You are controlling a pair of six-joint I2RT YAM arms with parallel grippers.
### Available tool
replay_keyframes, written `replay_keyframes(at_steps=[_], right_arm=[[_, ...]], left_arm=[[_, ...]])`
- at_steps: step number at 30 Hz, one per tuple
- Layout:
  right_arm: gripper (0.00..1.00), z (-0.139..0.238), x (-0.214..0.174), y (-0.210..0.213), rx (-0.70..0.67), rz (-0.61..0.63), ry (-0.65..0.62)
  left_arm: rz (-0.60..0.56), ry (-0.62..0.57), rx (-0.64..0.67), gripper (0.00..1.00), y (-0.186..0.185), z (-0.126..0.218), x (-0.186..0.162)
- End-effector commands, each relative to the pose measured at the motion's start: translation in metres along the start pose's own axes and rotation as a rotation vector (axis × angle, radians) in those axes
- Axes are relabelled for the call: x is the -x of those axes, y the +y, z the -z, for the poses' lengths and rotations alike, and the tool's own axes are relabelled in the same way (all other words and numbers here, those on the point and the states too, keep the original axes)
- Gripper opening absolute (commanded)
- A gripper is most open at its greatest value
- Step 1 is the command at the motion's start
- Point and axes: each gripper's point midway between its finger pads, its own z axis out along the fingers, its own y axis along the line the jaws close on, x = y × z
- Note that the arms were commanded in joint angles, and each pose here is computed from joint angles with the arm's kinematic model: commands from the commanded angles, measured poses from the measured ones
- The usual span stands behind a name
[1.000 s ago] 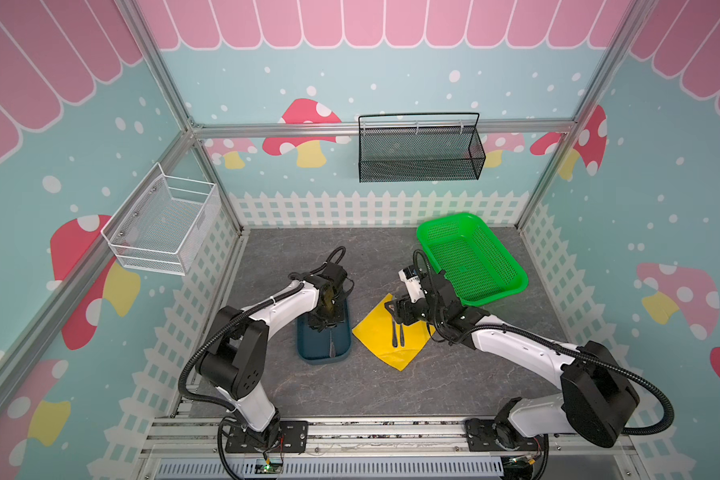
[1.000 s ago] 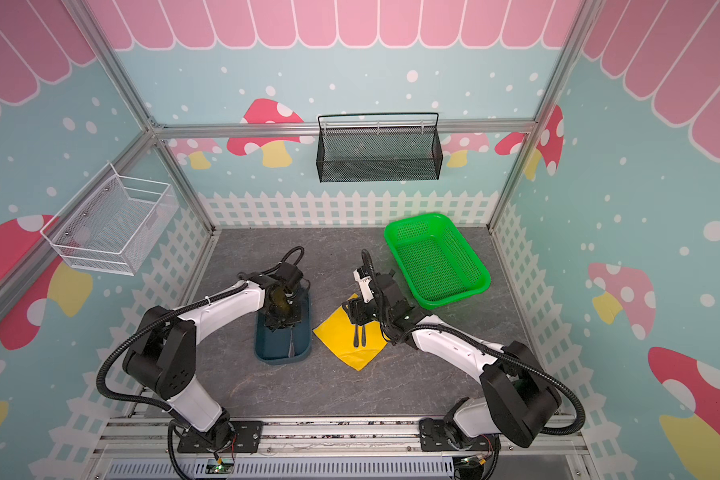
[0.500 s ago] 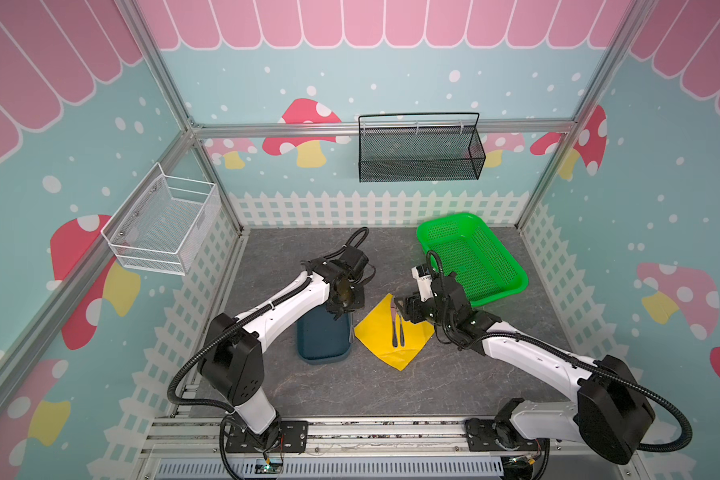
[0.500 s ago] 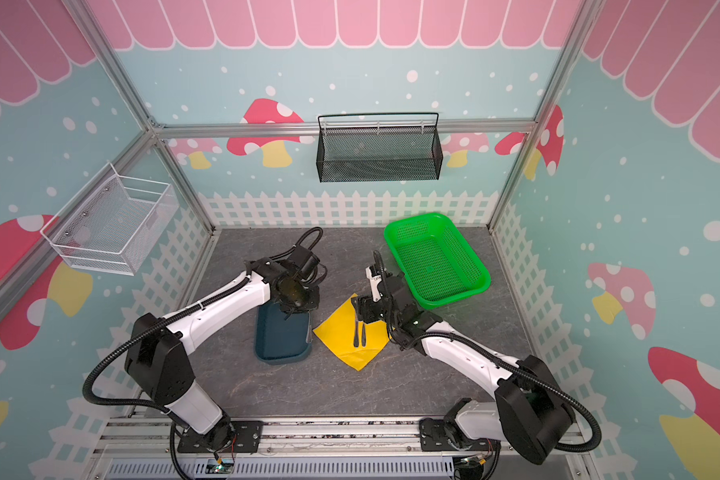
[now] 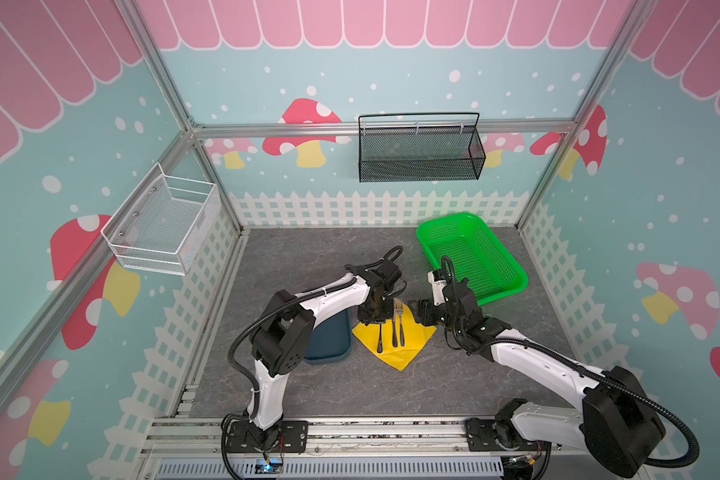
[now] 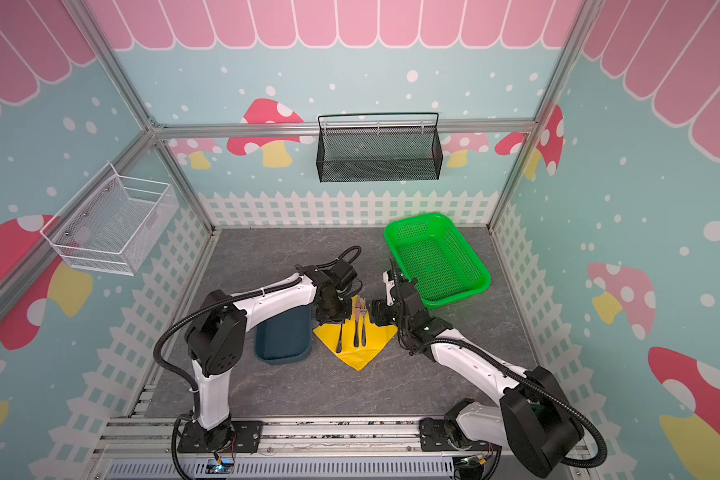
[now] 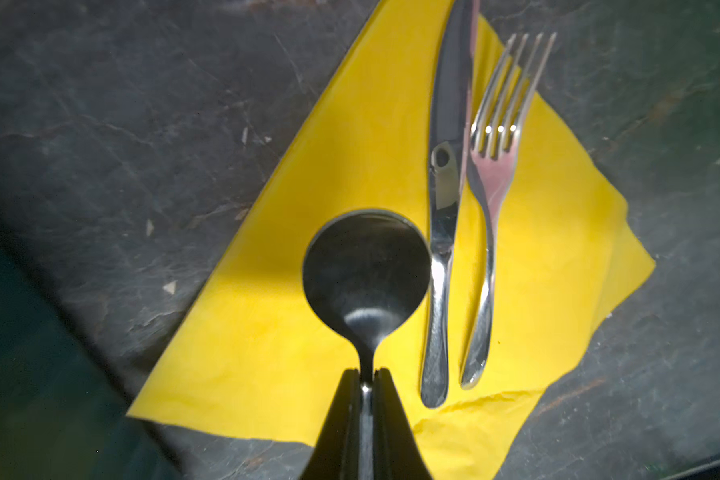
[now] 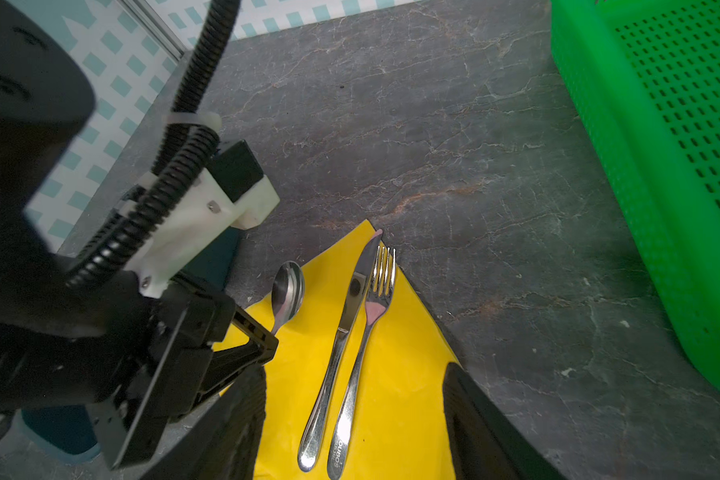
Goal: Place the utensils on the paper napkin and roll it up
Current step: 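Lift the spoon with the left gripper and lower it beside the knife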
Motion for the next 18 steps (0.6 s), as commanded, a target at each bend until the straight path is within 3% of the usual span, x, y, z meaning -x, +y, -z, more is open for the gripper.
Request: replay_keyframes(at_steps=[1, 18], right_arm=[[0.69, 0.005, 0.003, 0.0, 0.012, -0.02, -0.017], [0.7, 0.008, 0.0, -0.002, 0.011, -0.021, -0.018]], left_arm=[[0.024, -0.036, -0.029, 0.1, -0.013, -0.001, 0.011], [0.052, -0.055, 0.001, 0.11, -0.009, -0.025, 0.035]])
